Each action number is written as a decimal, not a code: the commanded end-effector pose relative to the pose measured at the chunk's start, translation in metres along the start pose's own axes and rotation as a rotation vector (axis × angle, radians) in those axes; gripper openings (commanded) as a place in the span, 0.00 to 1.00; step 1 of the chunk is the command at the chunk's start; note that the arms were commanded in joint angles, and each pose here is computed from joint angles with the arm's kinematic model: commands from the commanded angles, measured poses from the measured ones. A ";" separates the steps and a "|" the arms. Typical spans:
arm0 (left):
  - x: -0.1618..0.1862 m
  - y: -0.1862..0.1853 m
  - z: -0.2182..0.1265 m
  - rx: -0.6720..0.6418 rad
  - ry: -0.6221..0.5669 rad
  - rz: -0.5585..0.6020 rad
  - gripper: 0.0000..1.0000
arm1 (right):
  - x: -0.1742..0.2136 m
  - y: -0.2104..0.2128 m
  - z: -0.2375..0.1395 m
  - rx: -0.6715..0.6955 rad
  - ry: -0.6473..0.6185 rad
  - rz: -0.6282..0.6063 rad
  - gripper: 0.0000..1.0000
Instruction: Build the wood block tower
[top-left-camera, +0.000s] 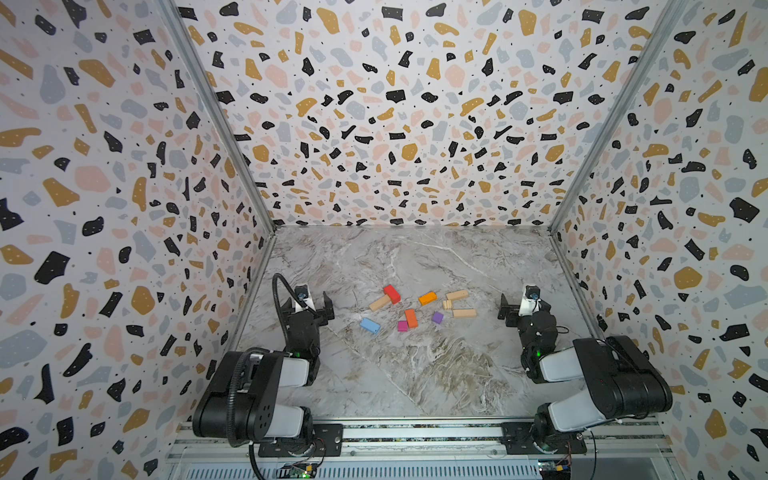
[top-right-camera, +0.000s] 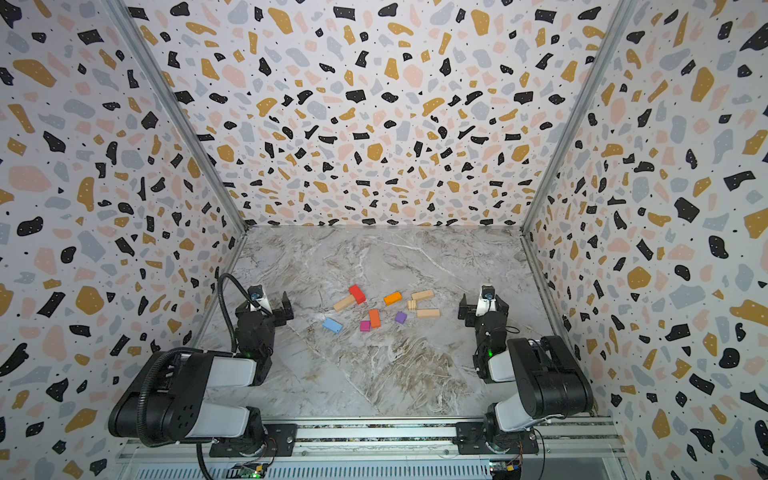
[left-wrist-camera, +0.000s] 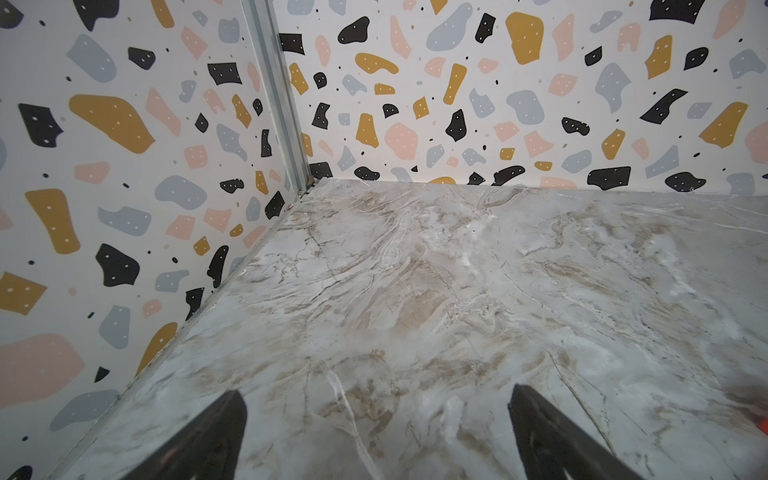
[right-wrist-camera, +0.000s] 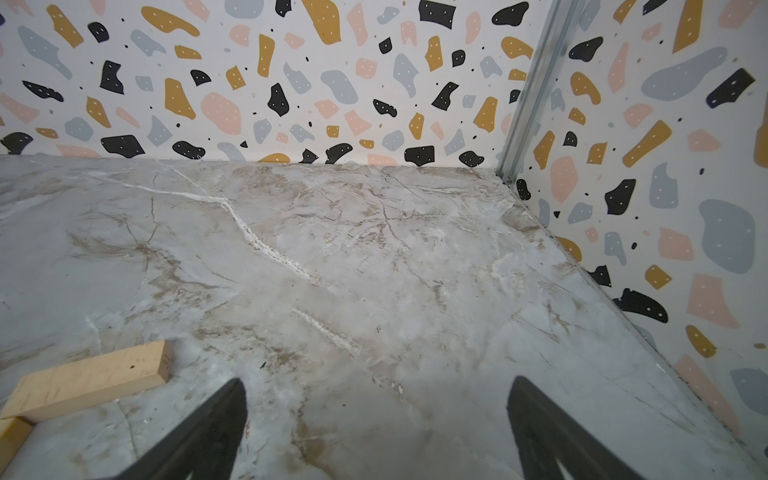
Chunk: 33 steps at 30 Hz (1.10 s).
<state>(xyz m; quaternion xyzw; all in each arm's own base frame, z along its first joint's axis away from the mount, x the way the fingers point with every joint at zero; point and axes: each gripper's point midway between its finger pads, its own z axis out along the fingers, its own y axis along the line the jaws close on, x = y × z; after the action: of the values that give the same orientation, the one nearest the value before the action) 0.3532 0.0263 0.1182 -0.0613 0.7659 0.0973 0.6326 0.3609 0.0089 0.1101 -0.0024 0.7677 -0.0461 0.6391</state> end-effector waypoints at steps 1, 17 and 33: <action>-0.016 0.004 -0.001 -0.017 -0.066 -0.027 1.00 | -0.015 -0.001 0.002 0.003 -0.041 0.005 0.99; -0.088 0.004 0.032 -0.080 0.129 -0.161 1.00 | -0.057 0.017 0.014 -0.036 0.141 0.114 0.99; -0.062 -0.070 0.003 0.233 0.478 -0.209 1.00 | -0.066 0.110 -0.014 -0.403 0.547 0.227 0.99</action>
<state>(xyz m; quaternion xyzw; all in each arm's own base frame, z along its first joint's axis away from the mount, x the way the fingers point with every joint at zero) 0.3919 -0.0242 0.1780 -0.1086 0.8739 -0.0416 0.4720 0.3835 0.1029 0.1738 -0.0209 0.8791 0.1394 0.4552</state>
